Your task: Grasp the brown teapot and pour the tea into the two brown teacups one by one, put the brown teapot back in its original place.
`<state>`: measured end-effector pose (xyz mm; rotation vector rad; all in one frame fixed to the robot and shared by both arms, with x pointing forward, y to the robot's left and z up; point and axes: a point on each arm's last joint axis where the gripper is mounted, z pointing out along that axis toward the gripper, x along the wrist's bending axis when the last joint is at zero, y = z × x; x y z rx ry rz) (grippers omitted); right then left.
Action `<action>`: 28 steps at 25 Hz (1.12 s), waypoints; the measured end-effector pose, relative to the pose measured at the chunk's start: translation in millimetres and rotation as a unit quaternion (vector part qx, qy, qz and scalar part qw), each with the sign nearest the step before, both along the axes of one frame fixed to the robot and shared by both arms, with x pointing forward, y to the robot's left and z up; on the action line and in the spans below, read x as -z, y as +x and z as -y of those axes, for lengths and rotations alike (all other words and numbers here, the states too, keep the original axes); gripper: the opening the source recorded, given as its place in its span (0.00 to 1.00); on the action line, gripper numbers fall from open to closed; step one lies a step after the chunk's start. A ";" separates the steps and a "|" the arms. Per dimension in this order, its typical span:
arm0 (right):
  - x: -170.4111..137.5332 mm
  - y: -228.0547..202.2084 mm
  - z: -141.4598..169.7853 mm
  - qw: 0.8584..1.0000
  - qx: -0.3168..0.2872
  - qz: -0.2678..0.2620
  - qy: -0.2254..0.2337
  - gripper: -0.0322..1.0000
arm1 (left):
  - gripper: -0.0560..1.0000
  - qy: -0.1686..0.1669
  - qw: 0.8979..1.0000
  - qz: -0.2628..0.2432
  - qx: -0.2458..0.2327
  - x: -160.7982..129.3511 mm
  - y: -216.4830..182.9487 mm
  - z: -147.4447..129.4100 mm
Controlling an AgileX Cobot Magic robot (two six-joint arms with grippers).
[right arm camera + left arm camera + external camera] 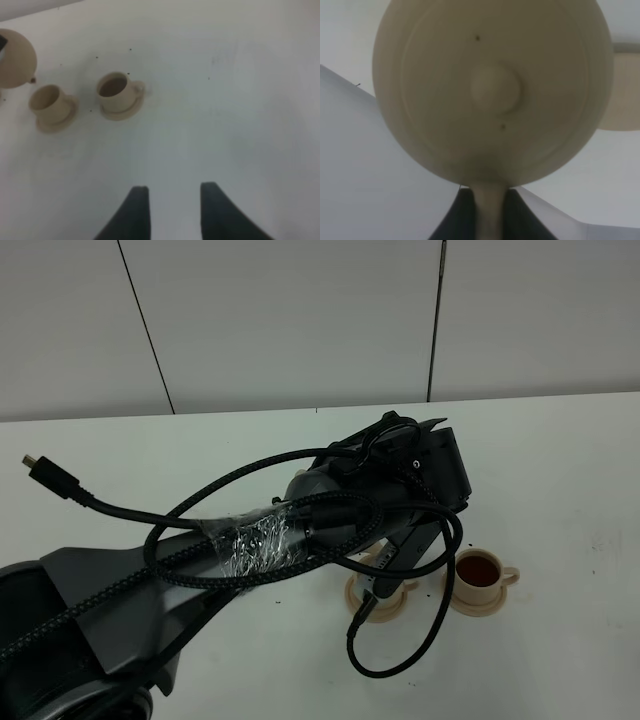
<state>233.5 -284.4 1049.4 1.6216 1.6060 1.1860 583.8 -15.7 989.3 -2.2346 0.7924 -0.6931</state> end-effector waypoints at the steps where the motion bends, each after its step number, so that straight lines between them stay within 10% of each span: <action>1: 0.0 0.0 0.0 1.000 0.000 0.000 0.000 0.27 | 0.21 0.000 1.000 0.000 0.000 0.0 0.0 0.0; 28: 0.0 0.0 0.0 1.000 0.000 0.000 0.000 0.27 | 0.21 0.002 1.000 0.001 0.001 -0.3 0.0 0.2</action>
